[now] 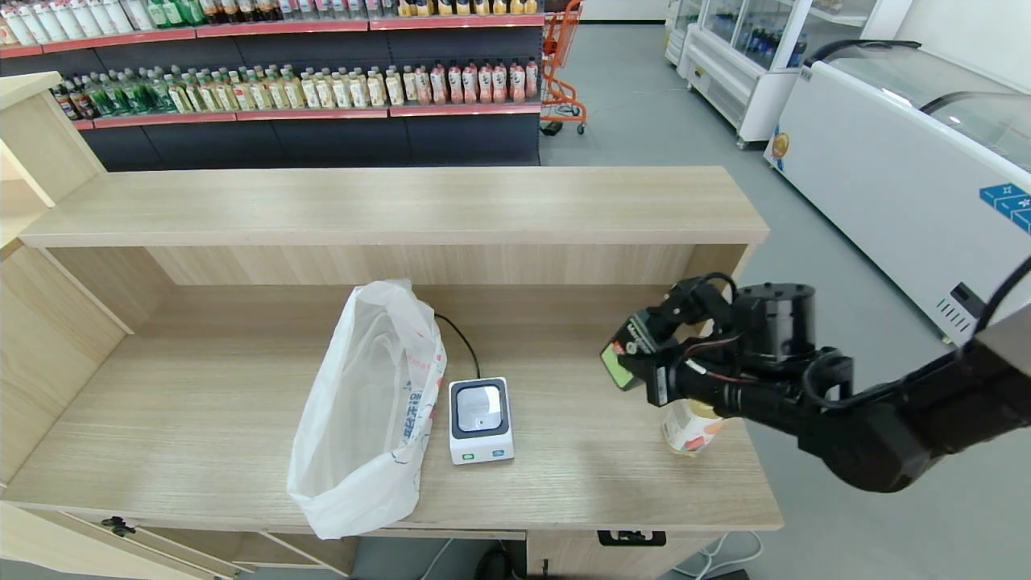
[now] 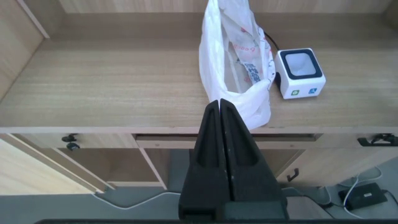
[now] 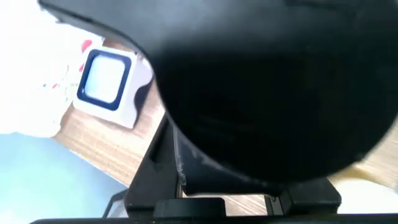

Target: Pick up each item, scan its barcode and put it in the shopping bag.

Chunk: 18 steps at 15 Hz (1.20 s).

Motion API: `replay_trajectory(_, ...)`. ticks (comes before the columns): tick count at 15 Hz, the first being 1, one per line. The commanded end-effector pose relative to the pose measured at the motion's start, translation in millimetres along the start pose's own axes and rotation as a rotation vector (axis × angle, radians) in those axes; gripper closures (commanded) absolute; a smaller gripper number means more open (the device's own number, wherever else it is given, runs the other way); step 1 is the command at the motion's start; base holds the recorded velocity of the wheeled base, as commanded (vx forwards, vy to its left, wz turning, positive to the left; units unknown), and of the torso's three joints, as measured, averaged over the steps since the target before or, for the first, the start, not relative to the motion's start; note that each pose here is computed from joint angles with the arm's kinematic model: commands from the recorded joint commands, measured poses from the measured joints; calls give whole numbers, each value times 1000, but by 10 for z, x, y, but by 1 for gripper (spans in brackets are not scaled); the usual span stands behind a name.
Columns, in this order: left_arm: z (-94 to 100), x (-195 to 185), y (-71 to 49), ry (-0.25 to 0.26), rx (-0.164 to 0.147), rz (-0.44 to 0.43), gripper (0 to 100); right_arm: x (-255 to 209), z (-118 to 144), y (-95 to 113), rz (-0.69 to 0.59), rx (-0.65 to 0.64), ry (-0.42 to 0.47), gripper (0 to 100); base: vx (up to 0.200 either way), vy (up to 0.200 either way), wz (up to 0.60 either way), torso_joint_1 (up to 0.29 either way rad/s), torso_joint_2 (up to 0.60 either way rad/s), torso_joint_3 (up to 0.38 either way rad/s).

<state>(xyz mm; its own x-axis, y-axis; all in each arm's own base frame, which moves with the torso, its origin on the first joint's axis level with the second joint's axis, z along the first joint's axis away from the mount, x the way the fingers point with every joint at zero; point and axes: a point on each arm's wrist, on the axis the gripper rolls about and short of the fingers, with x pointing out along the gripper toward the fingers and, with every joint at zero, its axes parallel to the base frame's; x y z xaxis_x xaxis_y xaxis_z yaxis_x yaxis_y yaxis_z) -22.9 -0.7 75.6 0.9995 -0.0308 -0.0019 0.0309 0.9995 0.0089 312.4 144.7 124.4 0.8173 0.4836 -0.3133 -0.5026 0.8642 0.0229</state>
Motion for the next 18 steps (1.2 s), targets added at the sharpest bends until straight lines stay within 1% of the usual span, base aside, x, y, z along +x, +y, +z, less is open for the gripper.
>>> replay_trajectory(1,5,0,0,0,0,0,100,-702,486,-242,-100,21,-121,100,0,0,0,0,0,0)
replay_trajectory(2,0,1,0,1,0,0,100,-819,526,-247,-109,20,-132,100,0,0,0,0,0,0)
replay_trajectory(3,0,1,0,1,0,0,100,-1234,606,-246,-147,-21,-177,100,0,0,0,0,0,0)
replay_trajectory(4,0,0,0,0,0,0,100,-1410,580,-223,-162,-75,-187,100,0,0,0,0,0,0)
replay_trajectory(5,0,1,0,1,0,0,100,-1710,461,-211,-214,-251,-187,100,0,0,0,0,0,0)
replay_trajectory(6,3,0,0,1,0,0,100,-1883,401,-211,-264,-407,-183,100,0,0,0,0,0,0)
replay_trajectory(7,-1,1,0,3,0,0,100,-2008,330,-203,-298,-578,-164,100,0,0,0,0,0,0)
replay_trajectory(8,0,1,0,1,0,-1,100,-2075,300,-171,-311,-722,-161,100,0,0,0,0,0,0)
replay_trajectory(9,0,0,0,0,0,0,100,-2120,319,-101,-261,-869,-195,100,0,0,0,0,0,0)
replay_trajectory(10,-1,1,0,3,0,0,100,-2115,334,-16,-157,-1050,-254,100,0,0,0,0,0,0)
replay_trajectory(11,0,1,0,1,0,0,100,-2097,334,34,-106,-1252,-295,100,0,0,0,0,0,0)
replay_trajectory(12,5,0,0,0,0,0,100,-2088,344,84,-65,-1484,-364,100,0,0,0,0,0,0)
replay_trajectory(13,-1,1,0,3,0,0,100,-2086,375,124,-45,-1656,-444,100,0,0,0,0,0,0)
replay_trajectory(14,-1,1,0,3,0,0,100,-2090,459,178,-84,-1939,-607,100,0,0,0,0,0,0)
replay_trajectory(15,-1,1,0,3,0,0,100,-2092,511,240,-123,-2119,-771,100,0,0,0,0,0,0)
replay_trajectory(16,-1,1,0,3,0,0,100,-2091,551,323,-146,-2214,-926,100,0,0,0,0,0,0)
replay_trajectory(17,3,0,0,1,0,0,100,-2083,571,384,-160,-2267,-1034,100,0,0,0,0,0,0)
replay_trajectory(18,5,0,0,0,0,0,100,-2017,564,473,-143,-2337,-1211,100,0,0,0,0,0,0)
